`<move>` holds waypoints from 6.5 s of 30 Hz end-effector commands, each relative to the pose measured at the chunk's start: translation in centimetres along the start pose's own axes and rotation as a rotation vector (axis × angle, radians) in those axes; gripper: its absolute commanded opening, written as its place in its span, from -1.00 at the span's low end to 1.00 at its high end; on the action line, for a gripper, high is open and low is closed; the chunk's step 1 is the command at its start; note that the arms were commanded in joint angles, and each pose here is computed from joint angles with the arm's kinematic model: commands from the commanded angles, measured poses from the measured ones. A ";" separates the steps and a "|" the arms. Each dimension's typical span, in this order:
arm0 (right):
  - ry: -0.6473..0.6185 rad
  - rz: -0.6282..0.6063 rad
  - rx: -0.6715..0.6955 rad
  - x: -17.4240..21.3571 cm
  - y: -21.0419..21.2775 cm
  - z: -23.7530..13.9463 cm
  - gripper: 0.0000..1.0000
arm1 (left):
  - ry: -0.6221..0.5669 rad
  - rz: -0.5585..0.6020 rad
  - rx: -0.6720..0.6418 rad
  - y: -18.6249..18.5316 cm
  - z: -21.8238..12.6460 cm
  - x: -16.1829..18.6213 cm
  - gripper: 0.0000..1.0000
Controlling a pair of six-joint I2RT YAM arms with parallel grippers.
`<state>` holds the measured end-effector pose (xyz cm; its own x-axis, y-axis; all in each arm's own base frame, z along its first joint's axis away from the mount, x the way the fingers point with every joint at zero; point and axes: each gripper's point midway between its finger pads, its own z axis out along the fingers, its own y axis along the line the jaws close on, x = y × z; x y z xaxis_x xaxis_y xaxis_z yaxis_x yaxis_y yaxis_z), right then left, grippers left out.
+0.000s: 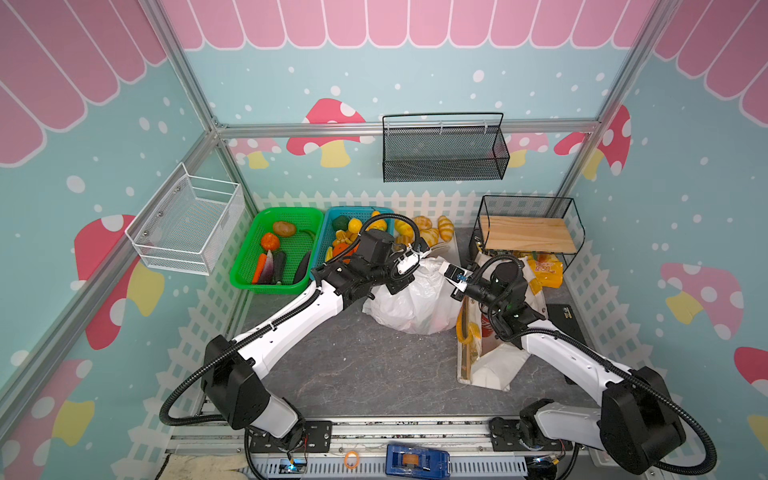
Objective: Place the mixed food into the grocery bags and tie them
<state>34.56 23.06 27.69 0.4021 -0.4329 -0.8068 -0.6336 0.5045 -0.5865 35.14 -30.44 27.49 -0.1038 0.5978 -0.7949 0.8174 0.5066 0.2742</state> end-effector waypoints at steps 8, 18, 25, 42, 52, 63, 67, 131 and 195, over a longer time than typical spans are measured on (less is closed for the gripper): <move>0.092 -0.017 0.105 1.0 -2.1 -0.1 -1.00 | -0.120 -0.145 0.041 -0.5 -2.7 -2.7 -1.00; 0.034 0.205 0.202 0.0 -2.1 0.4 -1.00 | -0.165 -0.287 0.078 -2.3 -2.8 -2.8 -1.00; 0.042 0.293 0.212 -0.3 -0.2 1.1 -1.00 | -0.190 -0.429 0.079 -3.0 -2.8 -3.4 -1.00; -0.259 0.356 -0.145 -6.7 5.2 0.8 -1.00 | -0.264 -0.524 0.134 -8.3 -4.5 -3.8 -0.96; -0.340 0.404 -0.198 -6.9 6.4 -0.4 -1.00 | -0.260 -0.519 0.110 -9.5 -3.5 0.3 -0.42; -0.297 0.395 -0.148 -4.9 6.4 0.2 -1.00 | -0.258 -0.564 0.122 -8.0 -7.0 2.6 0.33; -0.287 0.391 -0.137 -4.7 6.3 0.4 -1.00 | -0.257 -0.618 0.117 -7.0 -7.6 3.2 0.25; -0.272 0.404 -0.288 -3.1 7.4 -0.2 -1.00 | -0.384 -0.583 0.286 -12.5 -1.6 -0.7 -0.67; -0.284 0.558 -0.418 -3.2 9.0 -3.3 -1.00 | -0.423 -0.443 0.186 -14.3 -0.5 4.5 -0.07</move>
<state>26.26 26.75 24.94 0.0313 0.0359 -0.9989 -0.9636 0.2665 -0.0207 23.27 -35.32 19.40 -0.3181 0.0368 -0.9473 0.8109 0.5282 -0.2518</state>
